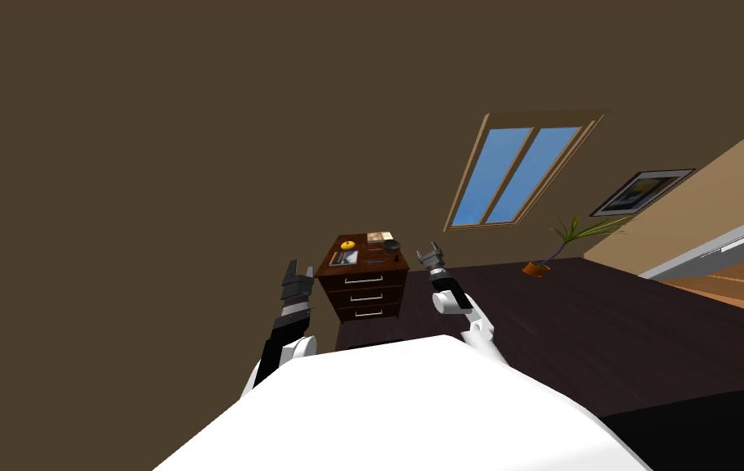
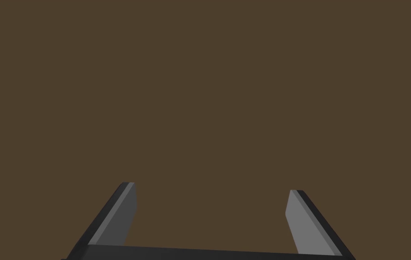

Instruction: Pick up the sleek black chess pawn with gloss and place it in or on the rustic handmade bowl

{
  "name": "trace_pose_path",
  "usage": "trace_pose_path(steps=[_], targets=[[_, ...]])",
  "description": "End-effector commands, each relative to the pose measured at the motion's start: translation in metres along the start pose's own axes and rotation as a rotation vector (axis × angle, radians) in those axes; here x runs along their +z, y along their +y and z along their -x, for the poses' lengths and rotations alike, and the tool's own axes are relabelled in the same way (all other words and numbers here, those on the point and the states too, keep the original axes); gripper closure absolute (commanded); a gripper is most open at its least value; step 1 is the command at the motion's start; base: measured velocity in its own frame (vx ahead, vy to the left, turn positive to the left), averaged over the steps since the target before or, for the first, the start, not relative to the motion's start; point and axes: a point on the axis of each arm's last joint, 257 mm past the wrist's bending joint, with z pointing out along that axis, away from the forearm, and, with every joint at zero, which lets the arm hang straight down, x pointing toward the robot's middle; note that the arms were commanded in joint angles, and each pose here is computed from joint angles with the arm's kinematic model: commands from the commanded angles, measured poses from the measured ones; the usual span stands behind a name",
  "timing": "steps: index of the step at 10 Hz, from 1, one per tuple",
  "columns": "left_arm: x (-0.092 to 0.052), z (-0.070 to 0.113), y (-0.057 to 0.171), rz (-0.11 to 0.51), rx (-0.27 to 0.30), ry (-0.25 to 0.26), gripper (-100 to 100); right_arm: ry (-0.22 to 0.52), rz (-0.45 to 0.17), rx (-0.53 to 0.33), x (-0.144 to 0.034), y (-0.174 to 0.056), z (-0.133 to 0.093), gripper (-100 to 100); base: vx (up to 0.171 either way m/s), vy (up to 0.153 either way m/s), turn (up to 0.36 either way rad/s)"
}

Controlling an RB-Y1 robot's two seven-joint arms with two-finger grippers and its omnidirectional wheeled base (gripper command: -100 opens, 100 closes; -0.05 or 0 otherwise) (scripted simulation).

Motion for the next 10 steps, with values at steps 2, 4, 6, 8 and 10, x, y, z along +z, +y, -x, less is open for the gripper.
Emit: trace_pose_path(steps=[2,4,6,8,10], targets=[[0.000,0.000,0.000,0.000,0.000,0.000,0,-0.003,-0.004,0.005,0.000,-0.003,0.001,-100,0.000,0.000,0.000],[0.000,0.000,0.000,0.000,0.000,0.000,0,-0.003,-0.004,0.005,0.000,-0.003,0.001,-100,0.001,-0.002,-0.007],[0.000,0.000,0.000,0.000,0.000,0.000,0,-0.003,-0.004,0.005,0.000,-0.003,0.001,-100,-0.001,0.004,0.011],[0.000,0.000,0.000,0.000,0.000,0.000,0,-0.016,-0.021,0.037,0.008,-0.009,0.007,-100,0.001,-0.002,-0.007],[0.000,0.000,0.000,0.000,0.000,0.000,0,-0.033,-0.045,0.083,0.018,-0.017,0.015,-100,-0.002,0.006,0.015]])
